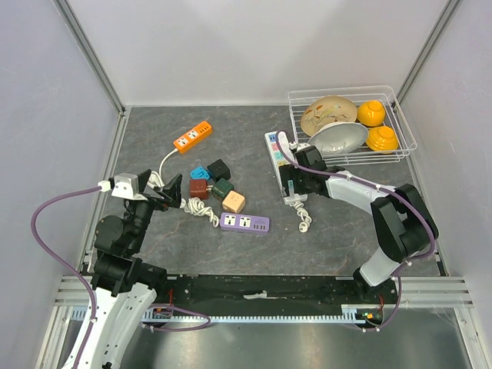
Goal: Insert the plug
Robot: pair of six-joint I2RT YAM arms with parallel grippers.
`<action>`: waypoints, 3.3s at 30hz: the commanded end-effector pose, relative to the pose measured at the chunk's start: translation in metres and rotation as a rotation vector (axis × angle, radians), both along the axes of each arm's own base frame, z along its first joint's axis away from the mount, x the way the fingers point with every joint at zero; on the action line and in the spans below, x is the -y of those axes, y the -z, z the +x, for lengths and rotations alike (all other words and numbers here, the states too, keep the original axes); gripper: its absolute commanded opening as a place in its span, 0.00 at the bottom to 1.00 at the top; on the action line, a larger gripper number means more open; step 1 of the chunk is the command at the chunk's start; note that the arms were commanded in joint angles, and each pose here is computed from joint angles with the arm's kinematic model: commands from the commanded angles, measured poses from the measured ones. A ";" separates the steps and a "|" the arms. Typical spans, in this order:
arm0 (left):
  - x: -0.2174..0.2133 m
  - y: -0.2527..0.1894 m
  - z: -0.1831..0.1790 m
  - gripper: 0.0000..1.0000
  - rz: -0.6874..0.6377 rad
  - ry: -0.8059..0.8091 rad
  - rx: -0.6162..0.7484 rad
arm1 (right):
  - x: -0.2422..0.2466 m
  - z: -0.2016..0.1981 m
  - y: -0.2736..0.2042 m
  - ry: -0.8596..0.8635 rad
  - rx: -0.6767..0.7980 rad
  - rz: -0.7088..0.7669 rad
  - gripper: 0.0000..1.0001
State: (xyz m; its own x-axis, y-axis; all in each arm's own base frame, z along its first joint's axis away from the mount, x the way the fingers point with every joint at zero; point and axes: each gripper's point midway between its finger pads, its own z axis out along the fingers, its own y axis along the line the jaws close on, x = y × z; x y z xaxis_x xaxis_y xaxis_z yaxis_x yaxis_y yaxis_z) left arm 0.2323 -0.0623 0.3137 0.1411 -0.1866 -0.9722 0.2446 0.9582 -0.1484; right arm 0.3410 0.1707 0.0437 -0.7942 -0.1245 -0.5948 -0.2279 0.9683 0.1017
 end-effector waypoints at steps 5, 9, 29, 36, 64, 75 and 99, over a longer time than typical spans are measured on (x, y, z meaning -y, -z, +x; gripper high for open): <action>-0.002 -0.006 -0.001 0.99 0.011 -0.009 0.023 | -0.028 0.020 -0.003 -0.020 0.088 -0.048 0.98; -0.001 -0.004 0.000 0.99 0.017 -0.003 0.017 | -0.031 0.013 0.001 -0.041 0.075 -0.060 0.97; 0.068 0.061 0.034 0.97 0.048 0.308 -0.395 | -0.018 -0.086 -0.002 -0.200 0.040 -0.053 0.85; 0.105 0.108 0.048 0.97 0.131 0.357 -0.663 | -0.034 -0.085 -0.021 -0.215 0.098 0.061 0.98; 0.170 0.255 0.052 0.87 0.453 0.230 -1.157 | -0.019 -0.077 -0.078 -0.130 0.361 0.157 0.98; 0.171 0.244 0.040 0.86 0.485 0.180 -1.127 | -0.018 -0.078 -0.074 -0.134 0.354 0.150 0.98; 0.179 0.225 0.048 0.29 0.463 0.247 -1.001 | -0.021 -0.081 -0.073 -0.149 0.346 0.163 0.98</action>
State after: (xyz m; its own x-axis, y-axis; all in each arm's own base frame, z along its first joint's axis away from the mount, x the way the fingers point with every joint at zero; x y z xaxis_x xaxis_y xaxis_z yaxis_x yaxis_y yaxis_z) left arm 0.2689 -0.2315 0.0495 -0.7960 0.3411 -0.5000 0.3883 0.9215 0.0105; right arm 0.2555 0.1857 0.1025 -0.5578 -0.1397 -0.8181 -0.4072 0.9050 0.1231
